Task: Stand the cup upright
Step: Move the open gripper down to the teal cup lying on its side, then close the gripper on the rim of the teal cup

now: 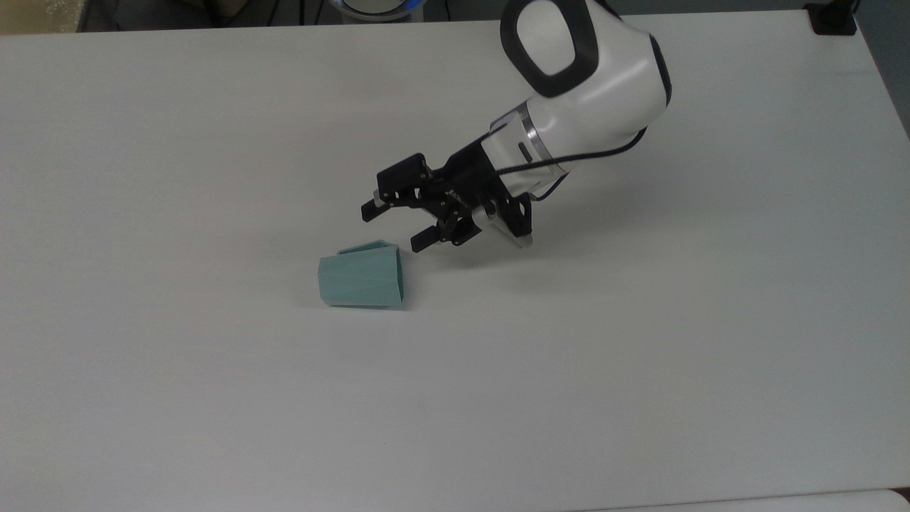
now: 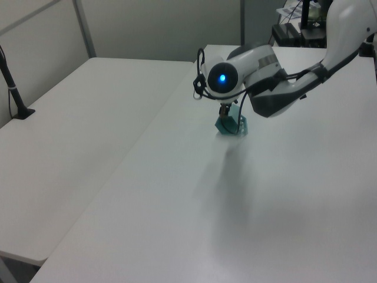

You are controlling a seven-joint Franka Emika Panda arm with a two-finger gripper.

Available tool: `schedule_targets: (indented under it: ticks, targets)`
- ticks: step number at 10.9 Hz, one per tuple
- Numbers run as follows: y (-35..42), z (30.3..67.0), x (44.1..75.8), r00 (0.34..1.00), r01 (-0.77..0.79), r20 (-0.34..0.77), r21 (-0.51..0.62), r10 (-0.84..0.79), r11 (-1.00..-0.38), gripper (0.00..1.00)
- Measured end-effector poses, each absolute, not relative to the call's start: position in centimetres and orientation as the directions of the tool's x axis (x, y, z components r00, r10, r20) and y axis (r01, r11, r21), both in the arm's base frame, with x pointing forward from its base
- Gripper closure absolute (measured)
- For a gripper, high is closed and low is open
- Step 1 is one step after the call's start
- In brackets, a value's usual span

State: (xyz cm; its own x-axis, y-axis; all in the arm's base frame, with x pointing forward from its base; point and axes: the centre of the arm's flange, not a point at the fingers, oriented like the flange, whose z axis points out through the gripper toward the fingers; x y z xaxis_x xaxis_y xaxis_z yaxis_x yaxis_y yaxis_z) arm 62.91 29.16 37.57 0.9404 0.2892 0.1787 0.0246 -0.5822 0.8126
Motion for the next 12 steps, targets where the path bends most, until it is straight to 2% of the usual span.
schedule_targets:
  ticks: [3, 7, 10, 11, 12]
  targets:
    - [29.2, 34.2, 63.1, 0.945, 0.053, 0.137, 0.832, 0.297, -0.553, 0.0]
    - [28.7, 32.3, 63.3, 0.949, 0.067, 0.113, 0.839, 0.294, -0.539, 0.01]
    - [28.3, 31.4, 63.6, 0.95, 0.072, 0.106, 0.841, 0.294, -0.536, 0.05]
    - [28.1, 31.2, 63.8, 0.949, 0.073, 0.108, 0.84, 0.297, -0.538, 0.11]
    - [27.8, 31.1, 64.2, 0.946, 0.074, 0.114, 0.837, 0.305, -0.542, 0.12]
